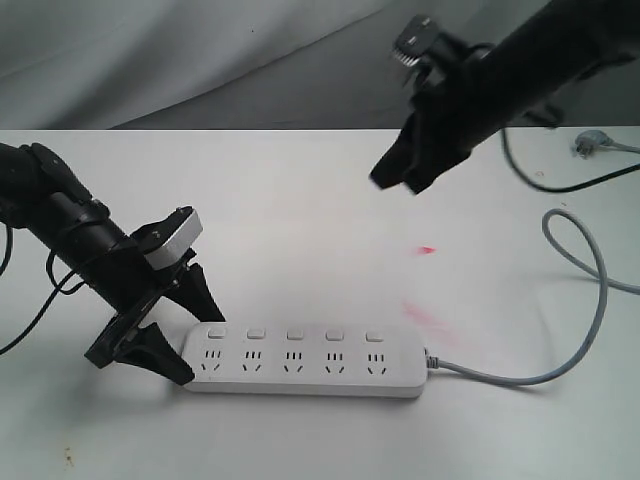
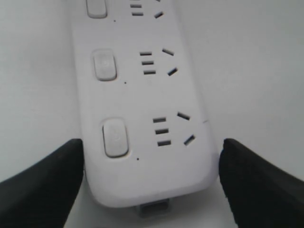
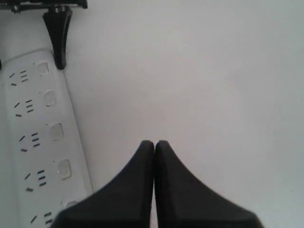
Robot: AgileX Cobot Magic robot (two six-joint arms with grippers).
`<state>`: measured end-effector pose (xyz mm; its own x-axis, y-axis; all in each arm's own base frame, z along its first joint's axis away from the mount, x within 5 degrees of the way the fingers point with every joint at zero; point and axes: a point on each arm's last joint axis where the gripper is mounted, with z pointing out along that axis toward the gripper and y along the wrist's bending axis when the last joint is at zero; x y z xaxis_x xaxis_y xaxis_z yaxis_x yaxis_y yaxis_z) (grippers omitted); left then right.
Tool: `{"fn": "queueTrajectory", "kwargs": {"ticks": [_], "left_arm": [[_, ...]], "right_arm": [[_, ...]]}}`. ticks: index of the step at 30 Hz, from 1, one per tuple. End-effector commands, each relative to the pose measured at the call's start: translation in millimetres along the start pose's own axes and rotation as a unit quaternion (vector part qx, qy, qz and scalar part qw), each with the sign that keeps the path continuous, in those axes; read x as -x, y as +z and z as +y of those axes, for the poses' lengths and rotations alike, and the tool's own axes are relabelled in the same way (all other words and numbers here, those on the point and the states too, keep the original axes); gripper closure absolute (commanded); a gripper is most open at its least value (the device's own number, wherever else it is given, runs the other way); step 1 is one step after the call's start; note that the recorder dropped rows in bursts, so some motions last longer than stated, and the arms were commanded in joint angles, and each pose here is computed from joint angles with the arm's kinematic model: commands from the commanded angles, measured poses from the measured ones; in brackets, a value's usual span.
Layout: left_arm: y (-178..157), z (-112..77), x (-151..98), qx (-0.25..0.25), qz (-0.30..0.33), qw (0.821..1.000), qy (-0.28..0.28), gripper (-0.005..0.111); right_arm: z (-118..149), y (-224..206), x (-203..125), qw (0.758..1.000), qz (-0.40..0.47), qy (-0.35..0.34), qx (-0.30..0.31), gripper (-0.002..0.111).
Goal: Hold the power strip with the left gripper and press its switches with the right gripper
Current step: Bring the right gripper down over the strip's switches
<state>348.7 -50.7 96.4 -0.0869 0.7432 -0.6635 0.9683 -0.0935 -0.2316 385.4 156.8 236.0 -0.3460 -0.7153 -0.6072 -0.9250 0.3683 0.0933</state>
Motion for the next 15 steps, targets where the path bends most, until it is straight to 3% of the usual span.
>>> {"fn": "queueTrajectory", "kwargs": {"ticks": [1, 8, 15], "left_arm": [[4.7, 5.3, -6.5, 0.027, 0.031, 0.999, 0.006, 0.046], [4.7, 5.3, -6.5, 0.027, 0.031, 0.999, 0.006, 0.046], [4.7, 5.3, -6.5, 0.027, 0.031, 0.999, 0.006, 0.046]], "right_arm": [[10.3, 65.2, 5.1, 0.999, 0.018, -0.029, 0.004, 0.096], [45.5, 130.5, 12.8, 0.998, 0.027, -0.042, 0.035, 0.044], [63.3, 136.8, 26.0, 0.998, -0.007, -0.007, 0.063, 0.04]]}}
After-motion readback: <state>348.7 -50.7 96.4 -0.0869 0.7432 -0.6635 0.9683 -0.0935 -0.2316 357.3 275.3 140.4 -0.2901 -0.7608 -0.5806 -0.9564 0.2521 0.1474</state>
